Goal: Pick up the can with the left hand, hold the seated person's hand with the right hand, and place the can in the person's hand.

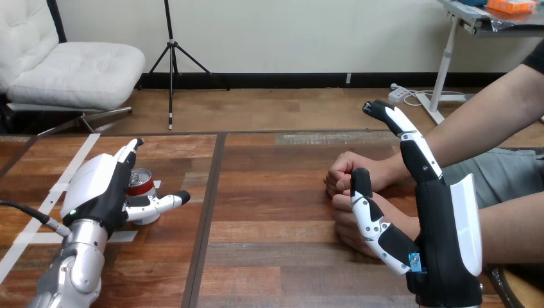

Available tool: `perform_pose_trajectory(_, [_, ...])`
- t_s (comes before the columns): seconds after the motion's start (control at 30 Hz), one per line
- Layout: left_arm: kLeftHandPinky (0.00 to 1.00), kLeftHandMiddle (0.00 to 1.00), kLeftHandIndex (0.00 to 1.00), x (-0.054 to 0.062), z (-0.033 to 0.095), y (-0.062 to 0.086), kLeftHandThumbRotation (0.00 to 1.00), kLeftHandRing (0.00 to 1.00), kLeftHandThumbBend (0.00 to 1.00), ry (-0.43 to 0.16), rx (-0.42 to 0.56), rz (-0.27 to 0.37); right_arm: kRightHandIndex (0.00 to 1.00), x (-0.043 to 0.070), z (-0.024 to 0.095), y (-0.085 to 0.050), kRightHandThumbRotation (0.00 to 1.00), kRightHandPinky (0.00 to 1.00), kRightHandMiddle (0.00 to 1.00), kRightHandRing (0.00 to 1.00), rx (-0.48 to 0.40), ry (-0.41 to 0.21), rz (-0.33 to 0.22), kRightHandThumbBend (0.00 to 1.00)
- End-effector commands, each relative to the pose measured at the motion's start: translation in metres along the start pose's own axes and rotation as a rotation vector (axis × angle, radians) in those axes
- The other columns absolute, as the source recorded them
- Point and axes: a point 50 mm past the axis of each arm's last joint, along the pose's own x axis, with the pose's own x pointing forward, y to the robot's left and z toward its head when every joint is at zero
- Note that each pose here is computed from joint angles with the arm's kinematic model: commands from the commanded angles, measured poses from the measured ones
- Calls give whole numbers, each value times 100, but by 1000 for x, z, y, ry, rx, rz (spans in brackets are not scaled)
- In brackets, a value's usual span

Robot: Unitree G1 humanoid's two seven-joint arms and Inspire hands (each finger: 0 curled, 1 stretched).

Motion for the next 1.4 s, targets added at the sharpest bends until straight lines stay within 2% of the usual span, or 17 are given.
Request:
perform_pose_trajectory(0.0, [93, 96, 97, 19, 16, 28, 53, 95, 91, -48, 61, 90, 83, 17, 10, -4, 0, 90, 88, 88, -8, -91, -32, 18])
perform_pose_trajectory(0.7, [95, 97, 98, 26, 9, 23, 57, 96, 89, 3, 188, 106, 83, 16, 10, -6, 0, 88, 88, 88, -13, -84, -33, 19])
perform_pose_trajectory(1.37, [91, 93, 99, 32, 6, 19, 58, 92, 86, 60, 201, 78, 83, 15, 10, -7, 0, 87, 88, 88, -16, -79, -28, 19])
